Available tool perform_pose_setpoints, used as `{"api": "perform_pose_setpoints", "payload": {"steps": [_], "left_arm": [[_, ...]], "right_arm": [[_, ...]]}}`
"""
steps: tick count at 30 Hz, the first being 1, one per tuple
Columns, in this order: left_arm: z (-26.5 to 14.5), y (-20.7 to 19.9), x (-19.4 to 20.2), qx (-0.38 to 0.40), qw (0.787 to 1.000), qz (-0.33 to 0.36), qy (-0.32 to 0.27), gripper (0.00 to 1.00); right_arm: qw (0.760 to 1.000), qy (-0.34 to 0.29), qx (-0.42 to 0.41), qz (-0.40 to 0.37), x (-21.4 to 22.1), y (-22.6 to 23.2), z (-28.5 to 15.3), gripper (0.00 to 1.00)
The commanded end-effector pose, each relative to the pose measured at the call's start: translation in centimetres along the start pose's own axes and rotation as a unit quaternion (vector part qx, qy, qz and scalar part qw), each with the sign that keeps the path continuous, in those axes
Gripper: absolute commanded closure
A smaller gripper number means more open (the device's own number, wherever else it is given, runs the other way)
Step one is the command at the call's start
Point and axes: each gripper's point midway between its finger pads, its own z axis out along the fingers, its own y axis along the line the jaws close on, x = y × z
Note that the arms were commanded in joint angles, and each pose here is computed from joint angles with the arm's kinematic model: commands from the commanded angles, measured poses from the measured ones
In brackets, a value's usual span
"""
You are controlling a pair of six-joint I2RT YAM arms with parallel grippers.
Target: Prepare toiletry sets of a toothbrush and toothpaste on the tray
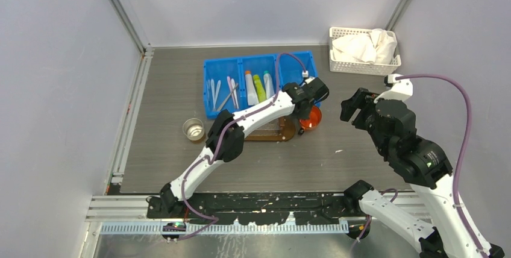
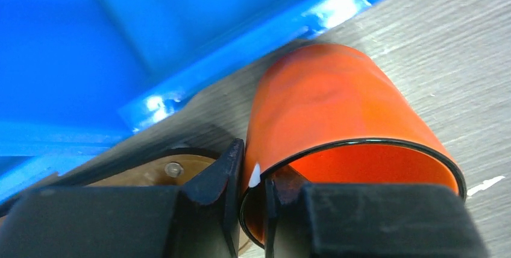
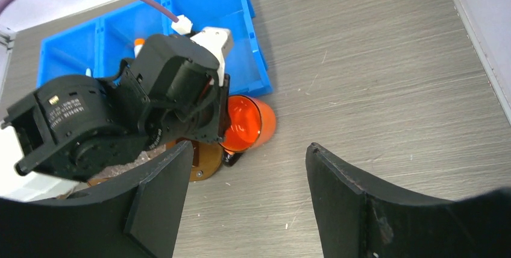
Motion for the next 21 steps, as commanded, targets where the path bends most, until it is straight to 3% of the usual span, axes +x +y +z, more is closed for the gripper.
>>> {"api": "perform_pose_setpoints", "payload": {"steps": [1, 5, 7, 16, 21], "left_arm": [[-3.0, 1.6, -2.0, -0.01, 1.0, -0.02, -0.02, 0.78], [-4.3, 1.3, -1.9, 0.006, 1.0, -0.017, -0.016, 0.53], [-4.9, 0.9, -2.2, 0.019, 1.0, -0.015, -0.019, 0.48], [-6.8, -1.1, -2.2, 0.07, 0.998, 0.0, -0.01, 0.47], [-11.5, -0.4, -5.9, 0.07, 0.993, 0.013, -0.094, 0.47]], "right_arm": [[1.0, -0.008, -0.013, 0.012, -0.3, 0.8, 0.4, 0.26], [1.0, -0.002, -0.019, 0.01, 0.0, 1.2, 0.8, 0.26], [1.0, 0.001, -0.021, 0.009, 0.2, 1.4, 1.0, 0.26], [1.0, 0.01, -0.028, 0.004, 0.6, 2.1, 1.6, 0.26], [0.999, 0.02, -0.028, -0.004, 1.1, 2.5, 2.4, 0.26]]}}
